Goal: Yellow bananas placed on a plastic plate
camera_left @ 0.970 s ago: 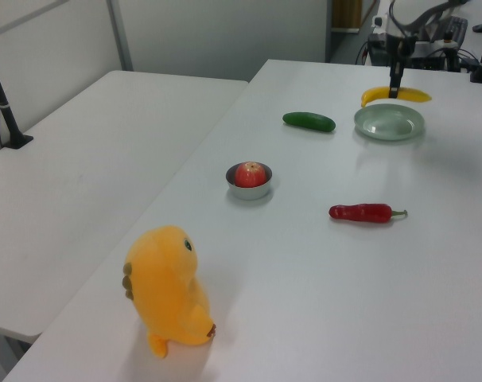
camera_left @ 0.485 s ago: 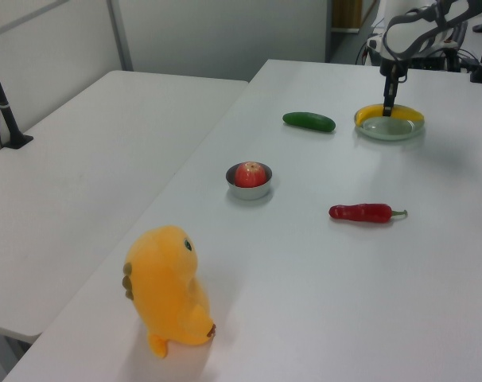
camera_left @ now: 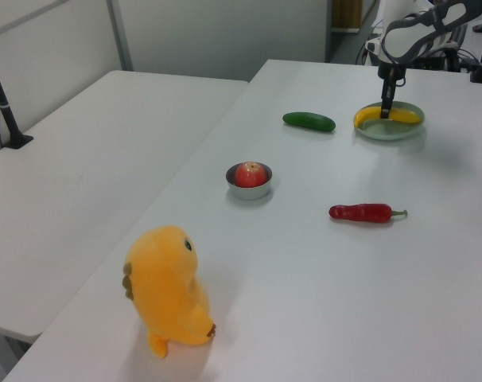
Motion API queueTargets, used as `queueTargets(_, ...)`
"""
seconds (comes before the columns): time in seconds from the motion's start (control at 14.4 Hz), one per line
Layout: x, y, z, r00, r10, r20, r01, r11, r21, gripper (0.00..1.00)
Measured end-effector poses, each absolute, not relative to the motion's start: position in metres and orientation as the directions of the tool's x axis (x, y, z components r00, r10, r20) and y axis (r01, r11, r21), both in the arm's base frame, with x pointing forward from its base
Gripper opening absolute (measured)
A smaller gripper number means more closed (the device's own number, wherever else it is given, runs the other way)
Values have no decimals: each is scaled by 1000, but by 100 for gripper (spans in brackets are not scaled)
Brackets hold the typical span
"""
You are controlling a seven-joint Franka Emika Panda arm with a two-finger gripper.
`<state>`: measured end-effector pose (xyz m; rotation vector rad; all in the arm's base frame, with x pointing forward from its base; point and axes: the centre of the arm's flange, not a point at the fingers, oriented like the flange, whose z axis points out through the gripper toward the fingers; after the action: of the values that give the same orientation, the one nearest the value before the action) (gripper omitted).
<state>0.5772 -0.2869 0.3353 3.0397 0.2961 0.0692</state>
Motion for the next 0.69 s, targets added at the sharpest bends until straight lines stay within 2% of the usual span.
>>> queueTargets(0.14, 577, -287, 335, 980, 194, 35, 191, -978, 90, 59)
queueTargets(0.21, 577, -287, 334, 980, 194, 35, 191, -978, 90, 69)
queueTargets(0.28, 577, -287, 334, 980, 194, 35, 191, -978, 90, 85)
queueTargets(0.42, 577, -287, 334, 980, 194, 35, 191, -978, 90, 100)
queueTargets(0.69, 577, -287, 334, 980, 194, 35, 191, -978, 90, 100)
